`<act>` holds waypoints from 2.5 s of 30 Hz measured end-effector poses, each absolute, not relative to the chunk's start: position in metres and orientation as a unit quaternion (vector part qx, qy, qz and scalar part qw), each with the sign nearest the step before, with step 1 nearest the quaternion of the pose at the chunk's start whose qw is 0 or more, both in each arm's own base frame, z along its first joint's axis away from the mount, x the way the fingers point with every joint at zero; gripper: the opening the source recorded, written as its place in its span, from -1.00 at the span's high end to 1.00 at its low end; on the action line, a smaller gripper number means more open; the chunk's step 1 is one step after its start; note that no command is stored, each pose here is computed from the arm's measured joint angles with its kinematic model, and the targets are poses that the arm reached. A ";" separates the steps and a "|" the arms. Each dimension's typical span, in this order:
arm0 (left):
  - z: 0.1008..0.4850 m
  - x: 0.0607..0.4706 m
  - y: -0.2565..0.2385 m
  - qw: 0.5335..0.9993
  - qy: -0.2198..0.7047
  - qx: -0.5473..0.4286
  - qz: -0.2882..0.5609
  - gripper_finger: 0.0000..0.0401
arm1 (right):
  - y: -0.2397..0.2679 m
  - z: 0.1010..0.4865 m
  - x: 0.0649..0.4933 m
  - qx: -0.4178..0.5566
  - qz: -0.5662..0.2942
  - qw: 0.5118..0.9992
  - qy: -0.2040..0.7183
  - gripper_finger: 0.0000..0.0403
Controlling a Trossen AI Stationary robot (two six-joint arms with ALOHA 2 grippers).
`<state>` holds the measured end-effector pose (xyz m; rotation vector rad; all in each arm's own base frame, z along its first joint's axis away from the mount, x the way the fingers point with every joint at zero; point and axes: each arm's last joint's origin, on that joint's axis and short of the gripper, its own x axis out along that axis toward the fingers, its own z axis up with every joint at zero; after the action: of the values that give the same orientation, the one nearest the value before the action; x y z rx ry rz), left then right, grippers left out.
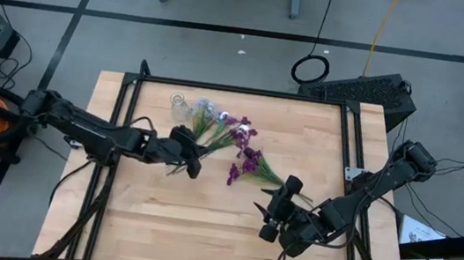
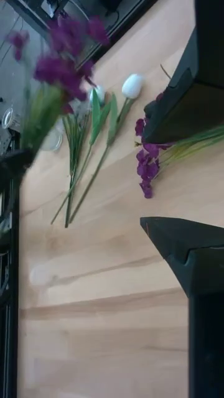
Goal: Sort flowers into vase by color
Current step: Put the left purple flower into the green vase
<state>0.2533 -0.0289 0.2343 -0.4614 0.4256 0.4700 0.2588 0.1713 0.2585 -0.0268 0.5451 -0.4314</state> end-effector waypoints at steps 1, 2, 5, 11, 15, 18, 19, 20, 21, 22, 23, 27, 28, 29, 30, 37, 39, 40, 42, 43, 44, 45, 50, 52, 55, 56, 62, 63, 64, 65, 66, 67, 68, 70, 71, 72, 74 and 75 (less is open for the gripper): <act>0.239 0.253 -0.031 0.930 0.191 -0.226 0.218 0.92 | 0.172 0.259 0.259 -0.011 -0.211 0.941 0.265 0.04; 0.245 0.254 -0.034 0.938 0.170 -0.225 0.201 0.92 | 0.172 0.259 0.260 -0.008 -0.213 0.942 0.260 0.04; 0.262 0.259 -0.045 0.962 0.107 -0.209 0.138 0.92 | 0.173 0.260 0.264 0.007 -0.225 0.949 0.220 0.04; 0.281 0.264 -0.066 0.987 0.007 -0.145 0.064 0.92 | 0.166 0.246 0.278 0.040 -0.216 0.967 0.128 0.04; 0.283 0.267 -0.074 0.991 -0.023 -0.120 0.047 0.92 | 0.158 0.251 0.285 0.069 -0.171 0.982 0.038 0.04; 0.282 0.271 -0.080 0.992 -0.044 -0.111 0.038 0.92 | 0.153 0.262 0.286 0.079 -0.145 0.986 -0.032 0.02; 0.282 0.273 -0.081 0.992 -0.053 -0.109 0.035 0.92 | 0.150 0.266 0.287 0.076 -0.141 0.986 -0.050 0.01; 0.283 0.274 -0.082 0.992 -0.061 -0.106 0.029 0.92 | 0.148 0.269 0.288 0.070 -0.139 0.986 -0.063 -0.01; 0.283 0.274 -0.084 0.992 -0.069 -0.101 0.021 0.92 | 0.146 0.271 0.288 0.063 -0.137 0.986 -0.071 -0.04; 0.283 0.276 -0.085 0.992 -0.076 -0.098 0.014 0.92 | 0.144 0.273 0.289 0.058 -0.131 0.986 -0.081 -0.08; 0.284 0.276 -0.086 0.992 -0.083 -0.093 0.006 0.92 | 0.142 0.275 0.290 0.052 -0.123 0.987 -0.088 -0.12; 0.287 0.276 -0.089 0.992 -0.105 -0.070 -0.031 0.92 | 0.135 0.281 0.294 0.041 -0.078 0.989 -0.120 -0.26; 0.288 0.276 -0.089 0.991 -0.110 -0.065 -0.037 0.91 | 0.134 0.282 0.295 0.041 -0.071 0.989 -0.125 -0.28; 0.289 0.275 -0.089 0.991 -0.114 -0.058 -0.042 0.91 | 0.132 0.283 0.296 0.041 -0.066 0.989 -0.130 -0.30; 0.290 0.275 -0.089 0.991 -0.117 -0.052 -0.044 0.91 | 0.129 0.284 0.297 0.042 -0.063 0.988 -0.135 -0.32; 0.288 0.277 -0.091 0.991 -0.122 -0.012 -0.052 0.91 | 0.116 0.294 0.301 0.035 -0.024 0.981 -0.190 -0.35; 0.286 0.279 -0.091 0.991 -0.122 -0.002 -0.051 0.90 | 0.111 0.294 0.302 0.035 -0.014 0.980 -0.197 -0.35; 0.285 0.280 -0.091 0.991 -0.125 -0.001 -0.050 0.90 | 0.109 0.295 0.303 0.033 -0.010 0.979 -0.199 -0.35; 0.283 0.283 -0.090 0.991 -0.128 -0.002 -0.047 0.90 | 0.105 0.295 0.305 0.027 0.001 0.979 -0.201 -0.35; 0.281 0.284 -0.089 0.991 -0.126 -0.002 -0.044 0.90 | 0.103 0.295 0.306 0.025 0.006 0.979 -0.203 -0.35; 0.280 0.286 -0.088 0.991 -0.124 -0.002 -0.041 0.90 | 0.101 0.295 0.306 0.023 0.010 0.979 -0.204 -0.35; 0.279 0.287 -0.087 0.991 -0.126 -0.002 -0.038 0.90 | 0.100 0.295 0.307 0.021 0.011 0.979 -0.204 -0.35; 0.280 0.291 -0.081 0.987 -0.159 -0.009 -0.026 0.90 | 0.094 0.295 0.309 0.015 0.009 0.979 -0.205 -0.30; 0.280 0.292 -0.079 0.985 -0.169 -0.010 -0.030 0.90 | 0.094 0.295 0.309 0.007 0.007 0.979 -0.205 -0.24; 0.281 0.293 -0.077 0.982 -0.183 -0.010 -0.034 0.90 | 0.093 0.297 0.308 -0.006 0.003 0.977 -0.214 -0.13; 0.281 0.294 -0.076 0.982 -0.186 -0.011 -0.034 0.90 | 0.093 0.298 0.308 -0.008 0.001 0.976 -0.219 -0.09; 0.280 0.295 -0.072 0.982 -0.185 -0.008 -0.028 0.90 | 0.085 0.301 0.309 -0.015 0.002 0.971 -0.239 0.11; 0.280 0.295 -0.072 0.982 -0.186 -0.009 -0.028 0.90 | 0.083 0.302 0.310 -0.015 0.004 0.970 -0.241 0.14; 0.280 0.295 -0.072 0.982 -0.186 -0.008 -0.028 0.90 | 0.081 0.303 0.310 -0.013 0.005 0.970 -0.243 0.17; 0.281 0.295 -0.072 0.982 -0.189 -0.007 -0.027 0.90 | 0.078 0.304 0.311 -0.011 0.007 0.969 -0.245 0.19; 0.281 0.295 -0.072 0.981 -0.190 -0.001 -0.026 0.90 | 0.076 0.304 0.312 -0.010 0.010 0.969 -0.246 0.22; 0.281 0.295 -0.072 0.981 -0.191 0.002 -0.025 0.90 | 0.073 0.304 0.313 -0.009 0.013 0.969 -0.247 0.25; 0.281 0.295 -0.072 0.981 -0.190 0.003 -0.025 0.90 | 0.071 0.304 0.313 -0.007 0.017 0.969 -0.247 0.28; 0.281 0.295 -0.072 0.981 -0.190 0.003 -0.025 0.90 | 0.067 0.304 0.314 -0.003 0.023 0.968 -0.248 0.36; 0.281 0.295 -0.072 0.981 -0.191 0.003 -0.025 0.90 | 0.065 0.304 0.315 -0.001 0.027 0.968 -0.249 0.40; 0.281 0.295 -0.072 0.981 -0.191 0.003 -0.025 0.90 | 0.063 0.304 0.315 -0.001 0.032 0.968 -0.248 0.45; 0.281 0.295 -0.072 0.981 -0.190 0.003 -0.024 0.90 | 0.062 0.303 0.316 0.002 0.041 0.968 -0.246 0.55; 0.281 0.295 -0.071 0.982 -0.189 0.002 -0.018 0.90 | 0.061 0.303 0.316 0.003 0.042 0.969 -0.244 0.60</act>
<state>0.2950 -0.0713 0.2809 0.0032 -0.3810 -0.0354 0.3161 0.0610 0.3027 0.0066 -0.4929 0.0840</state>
